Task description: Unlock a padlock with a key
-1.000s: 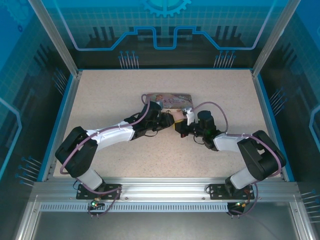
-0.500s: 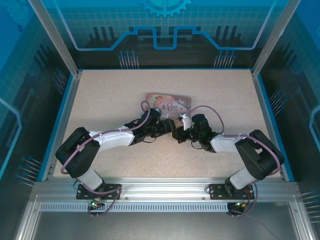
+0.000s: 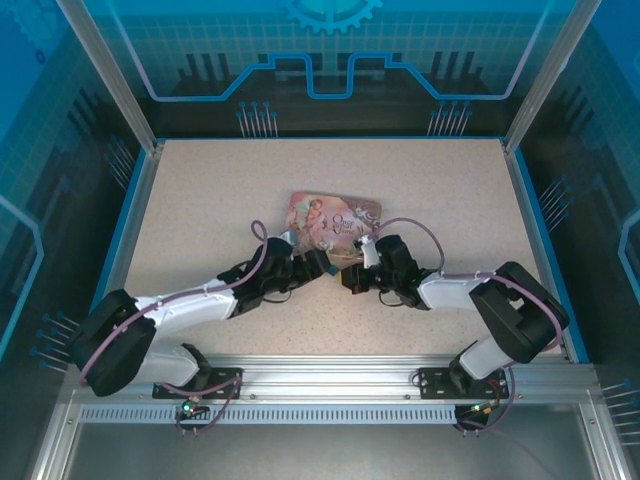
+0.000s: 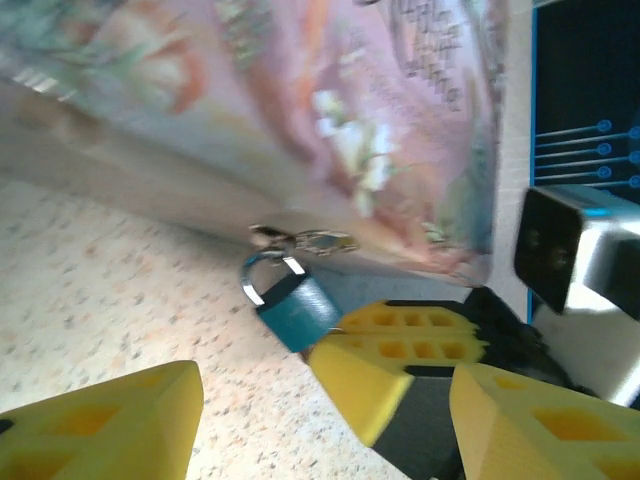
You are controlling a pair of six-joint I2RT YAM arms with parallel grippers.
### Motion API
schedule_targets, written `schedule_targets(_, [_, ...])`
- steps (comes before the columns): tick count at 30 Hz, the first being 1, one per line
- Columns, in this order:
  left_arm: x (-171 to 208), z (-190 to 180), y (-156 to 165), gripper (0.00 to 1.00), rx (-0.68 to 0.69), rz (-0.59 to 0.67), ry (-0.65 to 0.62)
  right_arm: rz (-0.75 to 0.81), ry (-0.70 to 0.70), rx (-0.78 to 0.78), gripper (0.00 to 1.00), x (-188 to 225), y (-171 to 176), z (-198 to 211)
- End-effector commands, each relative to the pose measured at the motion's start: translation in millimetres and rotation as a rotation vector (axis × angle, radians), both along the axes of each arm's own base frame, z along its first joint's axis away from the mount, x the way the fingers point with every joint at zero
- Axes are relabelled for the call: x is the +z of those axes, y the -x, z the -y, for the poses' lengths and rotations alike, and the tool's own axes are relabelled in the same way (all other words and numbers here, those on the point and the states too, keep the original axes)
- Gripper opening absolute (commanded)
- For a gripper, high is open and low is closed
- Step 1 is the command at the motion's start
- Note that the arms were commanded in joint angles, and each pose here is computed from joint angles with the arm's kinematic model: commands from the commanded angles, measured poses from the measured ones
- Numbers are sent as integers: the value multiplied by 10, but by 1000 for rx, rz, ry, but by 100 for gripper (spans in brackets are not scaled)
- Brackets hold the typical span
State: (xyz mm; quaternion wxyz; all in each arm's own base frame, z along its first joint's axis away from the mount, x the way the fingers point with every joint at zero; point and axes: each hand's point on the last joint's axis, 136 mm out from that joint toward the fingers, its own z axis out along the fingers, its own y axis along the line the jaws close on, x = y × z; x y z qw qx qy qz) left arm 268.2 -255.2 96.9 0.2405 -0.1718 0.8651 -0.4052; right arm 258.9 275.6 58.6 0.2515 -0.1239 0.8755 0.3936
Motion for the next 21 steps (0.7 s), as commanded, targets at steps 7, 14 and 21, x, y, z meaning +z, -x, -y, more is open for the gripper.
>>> schedule_targets(7, [-63, 208, 45, 58, 24, -22, 218, -59, -81, -46, 0, 51, 135, -150])
schedule_targets(14, [-169, 305, -55, 47, 42, -16, 264, -64, -65, -64, 0, 54, 153, -187])
schedule_targets(21, [-206, 281, -128, 38, 82, 8, 285, -62, -63, -79, 0, 78, 175, -140])
